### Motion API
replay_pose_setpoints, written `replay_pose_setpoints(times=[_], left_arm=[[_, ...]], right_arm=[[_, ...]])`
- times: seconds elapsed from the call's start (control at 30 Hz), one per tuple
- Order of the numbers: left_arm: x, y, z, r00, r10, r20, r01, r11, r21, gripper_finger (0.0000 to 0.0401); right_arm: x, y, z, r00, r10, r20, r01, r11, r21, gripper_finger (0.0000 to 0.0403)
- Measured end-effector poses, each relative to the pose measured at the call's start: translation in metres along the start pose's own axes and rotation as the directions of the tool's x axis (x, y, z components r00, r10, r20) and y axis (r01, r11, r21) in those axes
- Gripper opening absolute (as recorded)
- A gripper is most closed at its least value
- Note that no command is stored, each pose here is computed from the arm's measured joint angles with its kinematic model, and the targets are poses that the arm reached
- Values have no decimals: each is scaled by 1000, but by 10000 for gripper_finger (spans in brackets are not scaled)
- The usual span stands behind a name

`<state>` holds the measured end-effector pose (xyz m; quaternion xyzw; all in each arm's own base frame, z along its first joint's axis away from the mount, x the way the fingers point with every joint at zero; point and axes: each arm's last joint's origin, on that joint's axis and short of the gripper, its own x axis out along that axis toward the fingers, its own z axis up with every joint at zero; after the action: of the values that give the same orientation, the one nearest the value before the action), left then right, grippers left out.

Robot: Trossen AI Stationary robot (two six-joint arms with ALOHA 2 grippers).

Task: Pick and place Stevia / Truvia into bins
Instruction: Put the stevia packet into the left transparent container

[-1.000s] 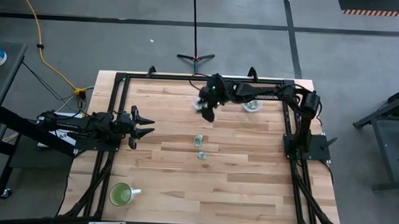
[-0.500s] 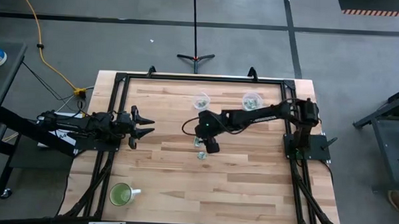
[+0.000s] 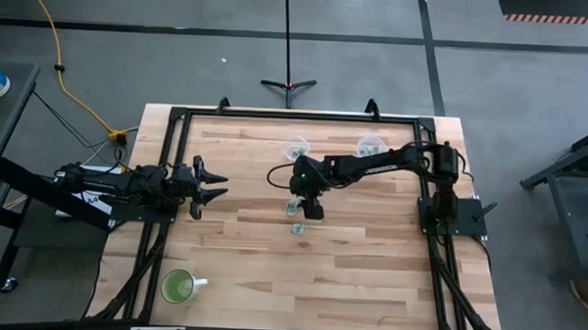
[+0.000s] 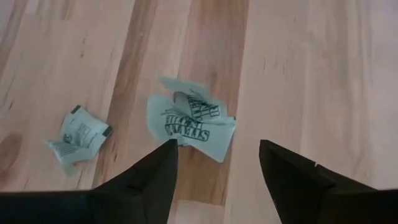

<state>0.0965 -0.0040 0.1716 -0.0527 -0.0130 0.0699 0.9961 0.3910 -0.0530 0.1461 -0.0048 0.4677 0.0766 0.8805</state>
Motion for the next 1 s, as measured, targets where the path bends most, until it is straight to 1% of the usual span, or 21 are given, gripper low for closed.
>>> replay_pose_setpoints(times=[0.17,0.33,0.57,0.67,1.0], left_arm=[[0,0,0,1000,-1,0,1,1000,0,186],[0,0,0,1000,-1,0,1,1000,0,186],[0,0,0,1000,-5,-1,5,1000,0,186],[0,0,0,1000,-6,-1,6,1000,0,186],[0,0,0,1000,-6,-1,6,1000,0,186]], right_arm=[[0,-1,0,1000,-2,5,2,1000,0,202],[9,-2,-3,1000,4,-9,-4,1000,3,190],[12,-3,-6,1000,6,-20,-6,1000,6,169],[12,-3,-5,1000,8,-15,-8,1000,5,146],[12,-3,-5,1000,9,-15,-9,1000,5,51]])
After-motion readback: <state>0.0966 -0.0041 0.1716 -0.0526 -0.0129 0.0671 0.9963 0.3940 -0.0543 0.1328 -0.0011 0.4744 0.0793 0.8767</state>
